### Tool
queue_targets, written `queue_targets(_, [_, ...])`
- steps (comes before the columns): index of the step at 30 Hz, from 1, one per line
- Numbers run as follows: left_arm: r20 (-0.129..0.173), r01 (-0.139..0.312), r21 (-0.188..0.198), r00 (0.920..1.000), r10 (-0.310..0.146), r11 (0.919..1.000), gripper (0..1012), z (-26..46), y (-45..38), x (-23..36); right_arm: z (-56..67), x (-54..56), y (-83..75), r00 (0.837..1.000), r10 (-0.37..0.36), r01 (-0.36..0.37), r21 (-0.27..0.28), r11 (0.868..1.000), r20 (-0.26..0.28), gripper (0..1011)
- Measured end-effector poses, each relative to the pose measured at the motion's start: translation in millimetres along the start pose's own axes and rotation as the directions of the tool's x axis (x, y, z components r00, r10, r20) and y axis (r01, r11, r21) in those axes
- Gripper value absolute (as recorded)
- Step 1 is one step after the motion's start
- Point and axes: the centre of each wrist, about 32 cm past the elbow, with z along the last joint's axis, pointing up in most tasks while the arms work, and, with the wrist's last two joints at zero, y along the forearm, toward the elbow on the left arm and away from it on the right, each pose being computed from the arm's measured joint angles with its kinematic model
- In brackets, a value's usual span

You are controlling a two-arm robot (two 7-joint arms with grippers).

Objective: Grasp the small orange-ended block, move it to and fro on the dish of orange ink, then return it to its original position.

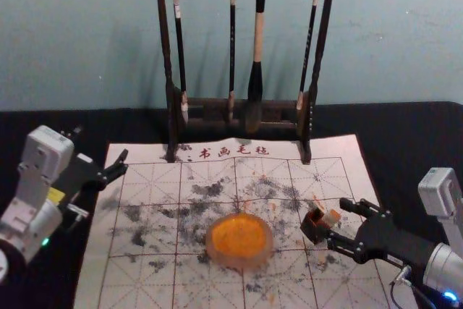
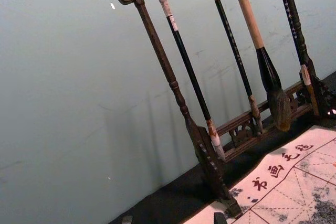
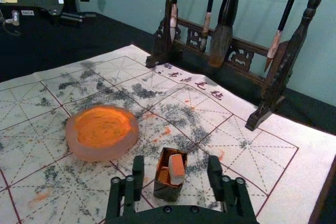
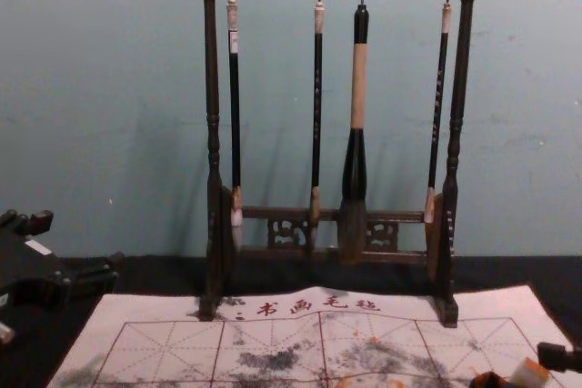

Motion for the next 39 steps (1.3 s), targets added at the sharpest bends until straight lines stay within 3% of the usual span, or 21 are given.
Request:
queue_targets(20, [0.000, 0.000, 0.000, 1.0000, 0.000, 1.0000, 1001, 0.0, 0.0, 0.0, 0.0, 0.0, 0.0, 1.000, 0.000, 0.000, 0.000, 1.000, 0.001, 116])
queue_targets(39, [0.000, 0.000, 0.000, 1.0000, 0.000, 1.0000, 1001, 0.0, 0.0, 0.0, 0.0, 0.0, 0.0, 1.000, 0.000, 0.000, 0.000, 1.000, 0.001, 101])
